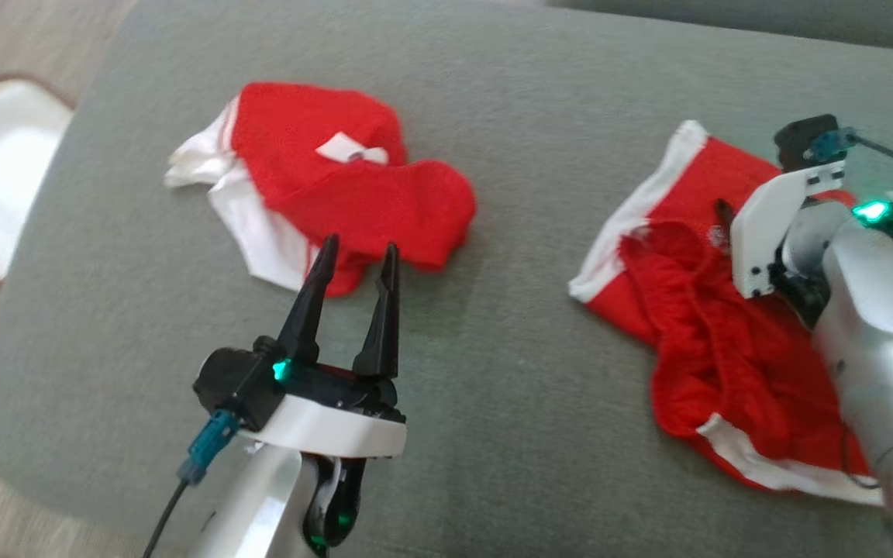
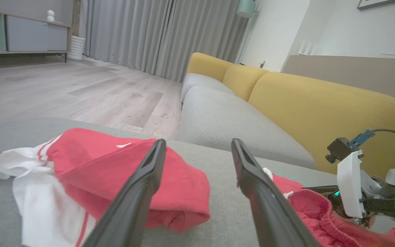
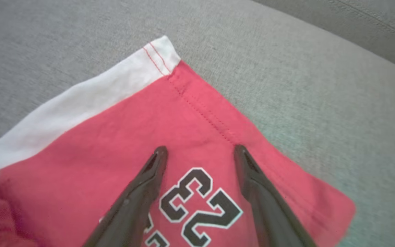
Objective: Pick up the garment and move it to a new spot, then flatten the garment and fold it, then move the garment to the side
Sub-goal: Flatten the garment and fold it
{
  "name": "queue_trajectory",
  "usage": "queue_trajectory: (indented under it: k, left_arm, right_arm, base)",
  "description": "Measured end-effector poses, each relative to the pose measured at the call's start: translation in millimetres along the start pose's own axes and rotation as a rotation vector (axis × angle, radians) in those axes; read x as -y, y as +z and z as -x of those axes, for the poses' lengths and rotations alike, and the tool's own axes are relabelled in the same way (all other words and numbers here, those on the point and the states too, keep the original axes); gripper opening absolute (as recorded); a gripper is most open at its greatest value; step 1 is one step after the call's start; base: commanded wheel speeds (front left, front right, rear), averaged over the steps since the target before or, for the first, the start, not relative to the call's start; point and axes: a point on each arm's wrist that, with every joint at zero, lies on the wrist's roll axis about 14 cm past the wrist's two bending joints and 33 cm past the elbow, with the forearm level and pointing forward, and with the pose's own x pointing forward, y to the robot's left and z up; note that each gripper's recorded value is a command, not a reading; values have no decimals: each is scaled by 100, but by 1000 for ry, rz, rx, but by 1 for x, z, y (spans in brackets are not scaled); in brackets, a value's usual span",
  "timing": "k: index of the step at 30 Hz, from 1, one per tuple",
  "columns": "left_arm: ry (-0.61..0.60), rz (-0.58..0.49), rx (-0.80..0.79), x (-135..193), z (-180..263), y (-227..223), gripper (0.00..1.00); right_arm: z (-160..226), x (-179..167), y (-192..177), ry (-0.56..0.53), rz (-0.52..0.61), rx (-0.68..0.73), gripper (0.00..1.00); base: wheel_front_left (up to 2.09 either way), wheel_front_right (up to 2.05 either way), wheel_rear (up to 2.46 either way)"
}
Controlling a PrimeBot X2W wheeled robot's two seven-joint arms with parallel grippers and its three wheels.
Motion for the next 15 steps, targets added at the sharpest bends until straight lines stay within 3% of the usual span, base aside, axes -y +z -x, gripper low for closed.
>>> queue_trajectory:
  k: [4, 5, 6, 10, 15]
  left_arm:
    - [47, 3, -10, -12, 6, -2, 100]
    - [58, 5, -13, -15, 6, -3, 100]
    - [67, 5, -16, -18, 6, -4, 100]
    - [79, 3, -13, -22, 1, -3, 100]
    - [65, 16, -24, -17, -3, -8, 100]
  right_arm:
    - [-15, -6, 6, 33, 40, -55, 100]
    - [-19, -7, 8, 42, 43, -69, 78]
    - [-22, -9, 10, 52, 45, -80, 0]
    - [-30, -9, 16, 88, 28, -69, 0]
    - [-28, 20, 19, 52, -29, -3, 0]
  base:
    - [0, 0, 0]
    - [0, 0, 0]
    - [0, 0, 0]
    - [0, 0, 0]
    - [0, 0, 0]
